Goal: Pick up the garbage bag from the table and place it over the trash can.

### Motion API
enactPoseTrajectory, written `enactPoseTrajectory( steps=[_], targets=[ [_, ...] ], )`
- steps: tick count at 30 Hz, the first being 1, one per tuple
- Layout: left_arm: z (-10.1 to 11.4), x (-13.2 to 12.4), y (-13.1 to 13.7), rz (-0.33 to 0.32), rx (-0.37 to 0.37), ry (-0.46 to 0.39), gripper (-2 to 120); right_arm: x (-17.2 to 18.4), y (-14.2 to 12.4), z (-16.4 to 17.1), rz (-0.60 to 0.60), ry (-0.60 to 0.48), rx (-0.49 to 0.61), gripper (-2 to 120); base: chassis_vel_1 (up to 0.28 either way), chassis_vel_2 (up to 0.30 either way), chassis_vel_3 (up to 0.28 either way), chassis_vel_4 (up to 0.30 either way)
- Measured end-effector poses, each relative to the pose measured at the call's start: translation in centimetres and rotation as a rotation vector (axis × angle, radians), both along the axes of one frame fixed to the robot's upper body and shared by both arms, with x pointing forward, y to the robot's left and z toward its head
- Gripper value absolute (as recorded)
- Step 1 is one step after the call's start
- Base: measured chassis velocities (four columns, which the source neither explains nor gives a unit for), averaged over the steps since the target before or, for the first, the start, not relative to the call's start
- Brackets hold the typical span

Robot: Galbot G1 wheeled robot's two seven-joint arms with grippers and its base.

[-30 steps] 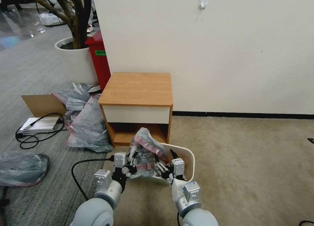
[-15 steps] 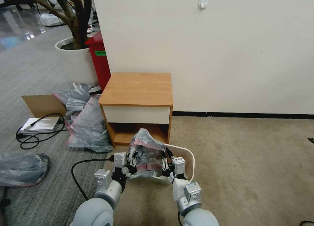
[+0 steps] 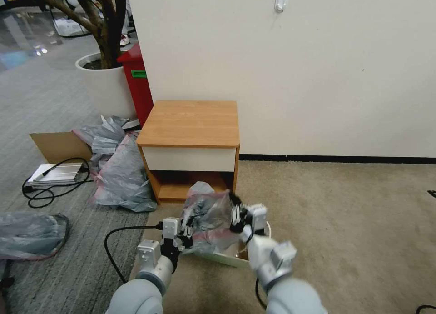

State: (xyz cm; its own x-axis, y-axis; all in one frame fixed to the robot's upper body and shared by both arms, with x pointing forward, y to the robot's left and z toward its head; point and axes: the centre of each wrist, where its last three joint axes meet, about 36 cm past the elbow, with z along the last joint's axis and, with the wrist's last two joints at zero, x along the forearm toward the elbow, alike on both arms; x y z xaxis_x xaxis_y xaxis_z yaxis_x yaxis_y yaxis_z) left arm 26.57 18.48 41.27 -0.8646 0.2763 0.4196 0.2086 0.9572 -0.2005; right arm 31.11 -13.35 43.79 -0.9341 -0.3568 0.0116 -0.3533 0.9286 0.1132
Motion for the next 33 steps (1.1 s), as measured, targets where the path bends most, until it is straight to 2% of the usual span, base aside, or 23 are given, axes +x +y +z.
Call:
enactPoseTrajectory(
  steps=[2, 5, 9, 11, 12, 15, 17, 18, 24, 26, 30, 33],
  targets=[
    [0.1, -0.2, -0.1, -0.010, -0.006, -0.001, 8, 2.2, -1.4, 0.6, -0.005, 0.004, -0.040, 0, 0.000, 0.000, 0.000, 0.000],
    [0.2, -0.3, 0.0, -0.008, -0.008, -0.002, 8, 3.5, -2.8, 0.8, -0.008, -0.003, -0.082, 0, 0.000, 0.000, 0.000, 0.000],
    [0.2, 0.0, 0.4, 0.009, -0.003, -0.006, 8, 2.5, -4.7, 2.0, 0.063, 0.028, -0.097, 0, 0.000, 0.000, 0.000, 0.000],
    [0.2, 0.3, 0.7, 0.019, 0.001, -0.010, 8, 0.7, -5.6, 2.8, 0.136, 0.067, -0.107, 6, 0.000, 0.000, 0.000, 0.000],
    [0.2, 0.3, 0.7, 0.019, 0.001, -0.010, 8, 0.7, -5.6, 2.8, 0.136, 0.067, -0.107, 6, 0.000, 0.000, 0.000, 0.000],
    [0.3, 0.9, 1.0, 0.027, -0.006, -0.019, 8, -0.5, -6.1, 4.1, 0.226, 0.149, -0.100, 21, 0.000, 0.000, 0.000, 0.000],
    [0.4, 1.0, 1.1, 0.028, -0.009, -0.020, 8, -0.6, -6.2, 4.3, 0.244, 0.166, -0.098, 22, 0.000, 0.000, 0.000, 0.000],
    [0.5, 1.1, 1.2, 0.030, -0.015, -0.021, 8, -0.7, -6.5, 4.5, 0.280, 0.195, -0.101, 29, 0.000, 0.000, 0.000, 0.000],
    [1.0, 1.5, 1.8, 0.024, -0.035, -0.028, 8, -0.2, -7.5, 4.7, 0.383, 0.210, -0.125, 52, 0.000, 0.000, 0.000, 0.000],
    [1.1, 1.5, 1.9, 0.023, -0.036, -0.029, 8, -0.1, -7.5, 4.6, 0.388, 0.212, -0.124, 56, 0.000, 0.000, 0.000, 0.000],
    [1.6, 1.5, 2.1, 0.014, -0.056, -0.034, 8, 0.6, -6.9, 3.5, 0.386, 0.208, -0.111, 75, 0.000, 0.000, 0.000, 0.000],
    [1.7, 1.4, 2.1, 0.013, -0.064, -0.032, 8, 0.7, -6.6, 3.0, 0.378, 0.200, -0.114, 80, 0.000, 0.000, 0.000, 0.000]
  ],
)
